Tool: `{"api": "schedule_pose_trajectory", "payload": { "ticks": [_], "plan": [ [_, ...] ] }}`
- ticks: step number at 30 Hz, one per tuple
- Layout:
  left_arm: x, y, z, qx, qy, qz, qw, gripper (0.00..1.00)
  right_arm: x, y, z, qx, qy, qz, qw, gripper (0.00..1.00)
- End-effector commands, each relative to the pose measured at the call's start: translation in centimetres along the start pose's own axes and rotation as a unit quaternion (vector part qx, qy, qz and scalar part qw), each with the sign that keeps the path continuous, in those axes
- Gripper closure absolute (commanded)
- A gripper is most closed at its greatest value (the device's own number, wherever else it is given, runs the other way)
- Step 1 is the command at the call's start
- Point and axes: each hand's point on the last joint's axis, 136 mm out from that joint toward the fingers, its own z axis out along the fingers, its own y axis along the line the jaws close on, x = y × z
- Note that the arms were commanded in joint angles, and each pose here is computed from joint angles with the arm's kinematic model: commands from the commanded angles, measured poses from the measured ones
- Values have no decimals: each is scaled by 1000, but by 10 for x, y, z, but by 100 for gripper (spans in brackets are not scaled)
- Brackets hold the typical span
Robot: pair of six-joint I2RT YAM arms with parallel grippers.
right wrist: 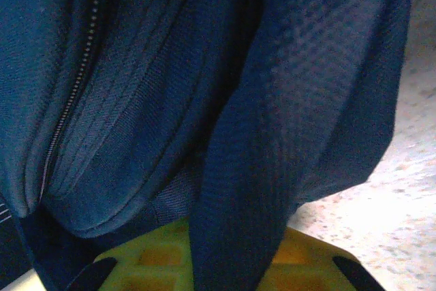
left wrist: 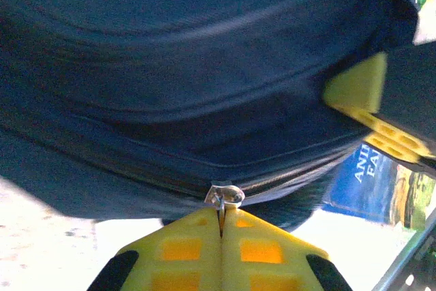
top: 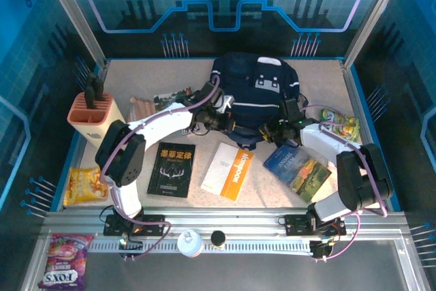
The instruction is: Pack the student bag
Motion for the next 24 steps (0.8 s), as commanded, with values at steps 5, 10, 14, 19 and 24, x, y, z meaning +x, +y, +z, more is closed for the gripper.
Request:
{"api": "schedule_pose_trajectory", "payload": {
  "ticks": [5, 10, 14, 19, 24],
  "plan": [
    [-2, 45, -27, -57, -13, 1, 998, 100, -50, 30, -53, -11, -105, -77, 991, 86],
    [-4, 57, -25, -80, -11, 43, 996, 100, -63, 34, -82, -18, -120, -101, 987, 86],
    [-2, 67, -17, -93, -4, 113, 989, 100, -70, 29, -93, -18, -105, -115, 988, 87],
    [-10, 90, -8, -137, 8, 176, 975, 100, -71, 21, -100, -11, -89, -134, 987, 88],
    [-29, 111, -3, -170, 19, 182, 968, 100, -71, 13, -104, -5, -81, -140, 987, 88]
  ]
}}
